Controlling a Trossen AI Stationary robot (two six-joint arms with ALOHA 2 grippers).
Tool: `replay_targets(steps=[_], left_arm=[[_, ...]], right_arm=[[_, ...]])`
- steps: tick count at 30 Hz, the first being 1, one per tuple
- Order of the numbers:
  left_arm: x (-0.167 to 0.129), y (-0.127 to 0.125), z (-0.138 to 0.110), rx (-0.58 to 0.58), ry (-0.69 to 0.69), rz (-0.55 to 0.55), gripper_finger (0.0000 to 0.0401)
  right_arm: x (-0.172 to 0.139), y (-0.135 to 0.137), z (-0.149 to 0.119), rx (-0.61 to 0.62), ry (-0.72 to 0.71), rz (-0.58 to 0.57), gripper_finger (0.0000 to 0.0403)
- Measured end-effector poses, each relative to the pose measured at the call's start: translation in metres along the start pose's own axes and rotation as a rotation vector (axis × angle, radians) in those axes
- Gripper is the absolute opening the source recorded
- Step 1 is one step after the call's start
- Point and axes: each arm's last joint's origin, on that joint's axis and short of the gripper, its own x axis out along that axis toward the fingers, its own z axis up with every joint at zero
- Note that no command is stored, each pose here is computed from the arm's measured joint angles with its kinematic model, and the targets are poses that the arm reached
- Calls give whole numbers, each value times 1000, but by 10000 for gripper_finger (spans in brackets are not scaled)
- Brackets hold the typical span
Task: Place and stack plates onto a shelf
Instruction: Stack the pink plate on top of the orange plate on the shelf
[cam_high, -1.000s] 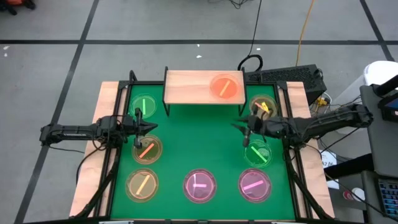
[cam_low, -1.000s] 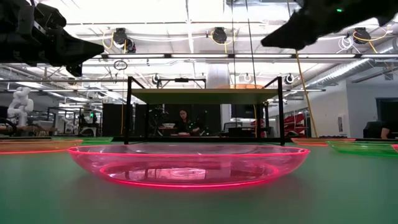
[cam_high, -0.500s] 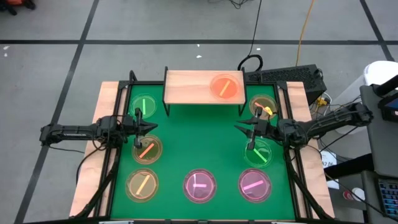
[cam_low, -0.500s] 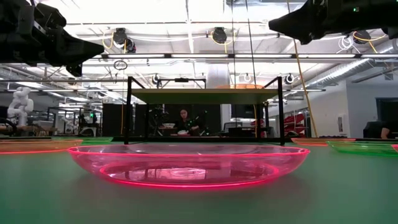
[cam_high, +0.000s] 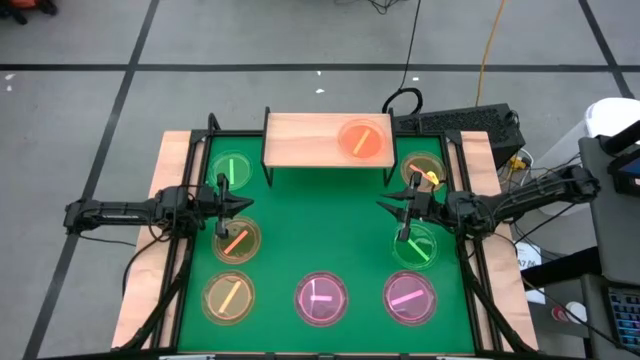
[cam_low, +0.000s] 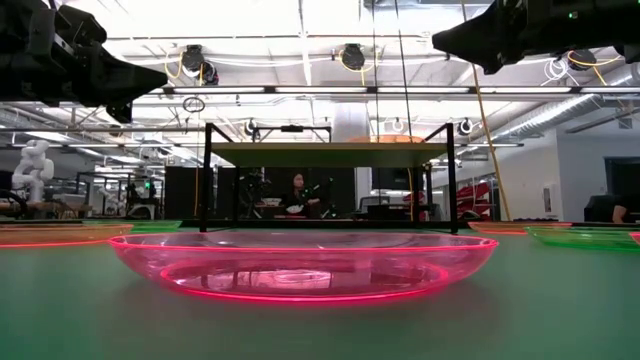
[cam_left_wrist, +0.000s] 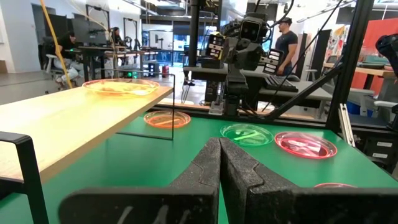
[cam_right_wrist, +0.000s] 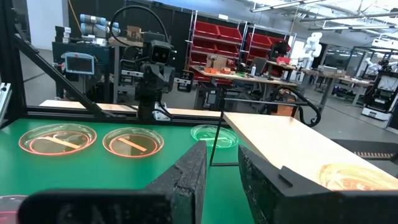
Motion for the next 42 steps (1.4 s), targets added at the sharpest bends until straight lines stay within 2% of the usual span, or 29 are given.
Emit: replay_targets(steps=[8, 12, 15, 20, 24, 30, 34, 42], left_arm=[[0, 0, 1, -22, -14, -1, 4], [0, 0, 9, 57, -92, 0, 4], [-1, -1, 16, 47, -167, -5, 4], [-1, -8, 47, 106, -207, -136, 4], [12, -15, 69, 166, -28, -130, 4], [65, -40, 80, 261, 246, -207, 4], [99, -54, 56, 324, 466, -262, 4], [136, -77, 8, 257, 734, -305, 4]], right_arm=[[0, 0, 0, 0, 0, 0, 79], [0, 0, 0, 0, 0, 0, 79], [0, 0, 0, 0, 0, 0, 79], [0, 0, 0, -1, 0, 0, 79], [0, 0, 1, -8, -9, -4, 79], [0, 0, 2, -11, -14, -6, 79], [0, 0, 1, -13, -12, -8, 79], [0, 0, 1, -9, -5, -6, 79]])
